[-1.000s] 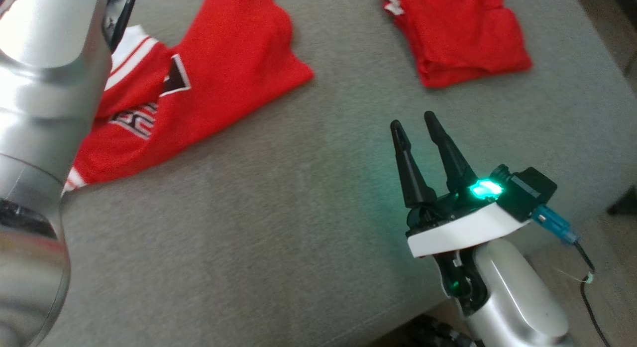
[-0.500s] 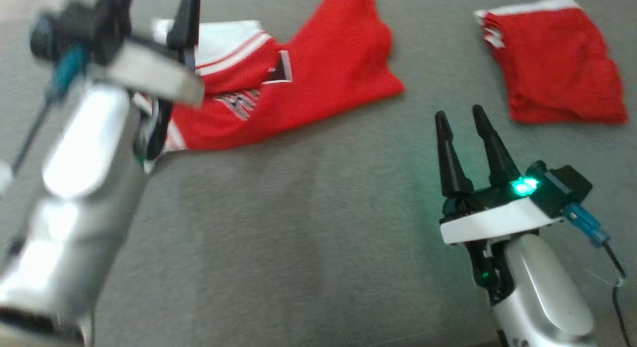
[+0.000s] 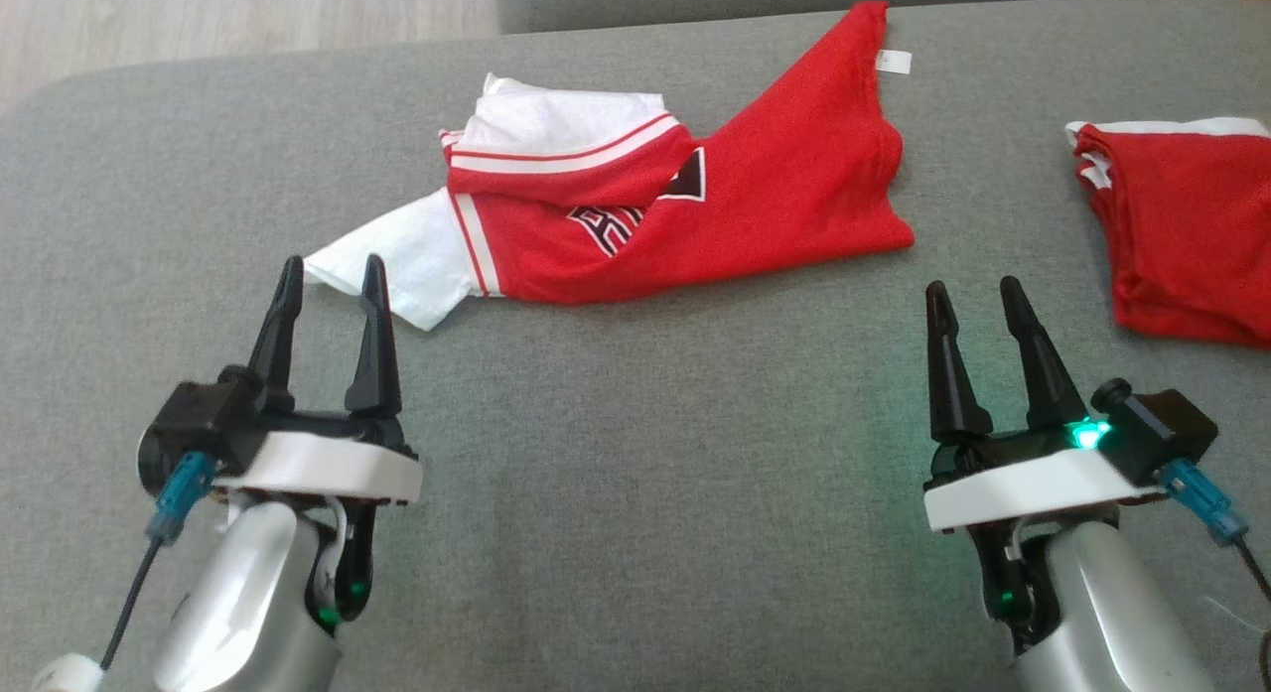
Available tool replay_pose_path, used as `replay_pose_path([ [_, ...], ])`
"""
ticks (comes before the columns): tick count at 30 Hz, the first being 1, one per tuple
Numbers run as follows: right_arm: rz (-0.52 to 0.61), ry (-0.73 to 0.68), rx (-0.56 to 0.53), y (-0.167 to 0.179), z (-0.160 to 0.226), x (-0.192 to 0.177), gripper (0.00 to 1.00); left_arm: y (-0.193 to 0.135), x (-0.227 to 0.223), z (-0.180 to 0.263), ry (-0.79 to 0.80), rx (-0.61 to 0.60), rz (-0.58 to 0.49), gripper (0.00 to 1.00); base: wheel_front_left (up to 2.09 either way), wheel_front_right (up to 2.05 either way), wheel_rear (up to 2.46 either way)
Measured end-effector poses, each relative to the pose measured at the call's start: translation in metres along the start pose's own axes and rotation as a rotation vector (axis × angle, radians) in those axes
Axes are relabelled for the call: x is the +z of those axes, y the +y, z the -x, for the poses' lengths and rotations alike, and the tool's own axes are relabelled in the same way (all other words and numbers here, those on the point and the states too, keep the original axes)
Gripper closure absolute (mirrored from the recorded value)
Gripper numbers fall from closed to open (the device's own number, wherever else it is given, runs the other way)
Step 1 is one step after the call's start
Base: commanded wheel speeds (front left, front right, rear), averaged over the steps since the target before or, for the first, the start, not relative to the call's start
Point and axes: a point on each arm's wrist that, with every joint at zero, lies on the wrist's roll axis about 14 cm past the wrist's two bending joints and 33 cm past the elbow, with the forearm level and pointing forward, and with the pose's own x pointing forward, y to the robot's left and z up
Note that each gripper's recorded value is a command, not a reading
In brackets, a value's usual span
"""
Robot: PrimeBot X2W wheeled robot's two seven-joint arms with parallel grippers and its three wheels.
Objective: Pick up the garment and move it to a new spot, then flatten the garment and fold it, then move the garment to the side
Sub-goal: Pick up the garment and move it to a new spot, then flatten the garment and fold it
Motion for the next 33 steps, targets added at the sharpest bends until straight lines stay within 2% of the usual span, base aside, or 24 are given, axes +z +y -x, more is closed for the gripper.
replay_pose_path([
  [5, -0.002, 0.015, -0.005, -0.002, -0.001, -0.006, 0.0, 0.012, -0.026, 0.0, 0.084, 0.028, -0.024, 0.0, 0.0, 0.0, 0.0],
  [12, -0.003, 0.039, -0.025, -0.01, 0.002, -0.014, 0.0, 0.037, -0.071, -0.02, 0.32, 0.073, -0.091, 0.0, 0.0, 0.0, 0.0],
  [19, -0.01, 0.048, -0.071, -0.026, 0.005, -0.017, 0.0, 0.046, -0.116, -0.027, 0.504, 0.134, -0.019, 0.0, 0.0, 0.0, 0.0],
  [25, -0.008, 0.055, -0.087, -0.031, 0.008, -0.019, 0.0, 0.048, -0.12, -0.04, 0.504, 0.151, 0.001, 0.0, 0.0, 0.0, 0.0],
  [29, -0.007, 0.058, -0.094, -0.033, 0.008, -0.02, 0.0, 0.038, -0.117, -0.05, 0.48, 0.108, 0.023, 0.0, 0.0, 0.0, 0.0],
  [30, -0.007, 0.057, -0.093, -0.033, 0.008, -0.02, 0.0, 0.034, -0.118, -0.051, 0.477, 0.096, 0.035, 0.24, 0.0, 0.0, 0.0],
  [31, -0.007, 0.057, -0.092, -0.033, 0.008, -0.02, 0.0, 0.03, -0.118, -0.052, 0.474, 0.079, 0.043, 0.93, 0.0, 0.0, 0.0],
  [32, -0.007, 0.058, -0.091, -0.032, 0.008, -0.02, 0.0, 0.026, -0.116, -0.053, 0.462, 0.065, 0.048, 1.0, 0.0, 0.0, 0.0],
  [33, -0.007, 0.057, -0.089, -0.032, 0.008, -0.02, 0.0, 0.023, -0.114, -0.054, 0.451, 0.054, 0.053, 1.0, 0.0, 0.0, 0.0],
])
